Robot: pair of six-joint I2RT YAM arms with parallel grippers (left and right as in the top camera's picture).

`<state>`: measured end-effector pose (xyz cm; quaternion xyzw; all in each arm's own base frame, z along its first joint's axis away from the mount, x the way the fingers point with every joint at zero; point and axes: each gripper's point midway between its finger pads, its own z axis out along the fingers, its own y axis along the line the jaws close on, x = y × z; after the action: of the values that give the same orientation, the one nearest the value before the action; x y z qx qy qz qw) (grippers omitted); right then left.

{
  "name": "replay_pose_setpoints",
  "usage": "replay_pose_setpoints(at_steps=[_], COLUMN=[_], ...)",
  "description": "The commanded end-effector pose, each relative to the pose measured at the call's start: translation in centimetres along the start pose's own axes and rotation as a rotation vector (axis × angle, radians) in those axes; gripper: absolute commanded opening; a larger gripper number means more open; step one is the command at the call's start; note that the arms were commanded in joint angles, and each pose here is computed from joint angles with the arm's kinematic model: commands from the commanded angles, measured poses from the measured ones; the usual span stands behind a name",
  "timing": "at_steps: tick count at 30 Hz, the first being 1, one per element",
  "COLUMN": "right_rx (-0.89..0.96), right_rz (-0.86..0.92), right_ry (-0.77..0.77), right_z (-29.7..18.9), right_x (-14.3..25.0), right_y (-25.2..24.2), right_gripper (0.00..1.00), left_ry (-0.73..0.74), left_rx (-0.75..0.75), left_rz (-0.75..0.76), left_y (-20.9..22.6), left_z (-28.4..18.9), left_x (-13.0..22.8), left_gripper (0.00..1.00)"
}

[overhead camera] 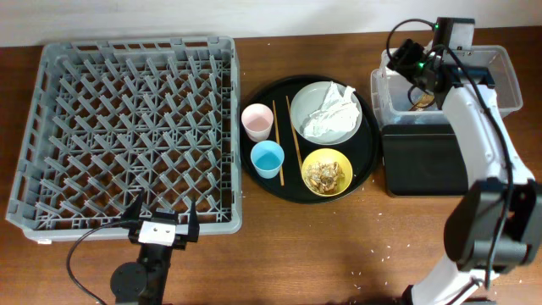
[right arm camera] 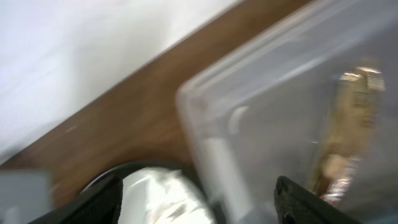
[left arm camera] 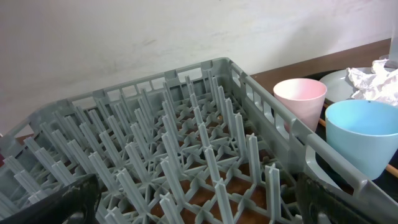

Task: Sort waste into correct bins and load items into the dishwasher rack
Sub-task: 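Return right gripper to plate and grasp remaining tissue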

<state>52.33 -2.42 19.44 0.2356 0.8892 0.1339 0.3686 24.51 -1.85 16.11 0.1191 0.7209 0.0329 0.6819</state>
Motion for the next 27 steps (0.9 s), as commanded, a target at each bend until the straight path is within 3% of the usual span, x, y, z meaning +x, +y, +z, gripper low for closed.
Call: replay_pose_setpoints(at_steps=[1,7,15,27], right_rx=[-0.153,0.082,0.216,0.372], right_rz=[-0.136,-0.232,-0.267,-0.368], right_ry=[0.020,0.105,0.210,0.279], right_z=[-3.6,-0.8,6.1,9.6], right_x=[2.4,10.2,15.5,18.6], right_y=[7.7,9.4,6.5,2.1], right_gripper=[0.81,0.86,0.85,0.86], left_ry=[-0.003,-0.003,-0.003,-0.003], left_rx=[0.003,0.003,0.003,0.003], left_rz=[0.012,0.012,0.012,0.012], left_y=[0.0,0.0,0.0,0.0], left_z=[0.0,0.0,0.0,0.0], left_x=[0.1,0.1,0.1,0.1], left_gripper=[0.99,0.99,0.99,0.99])
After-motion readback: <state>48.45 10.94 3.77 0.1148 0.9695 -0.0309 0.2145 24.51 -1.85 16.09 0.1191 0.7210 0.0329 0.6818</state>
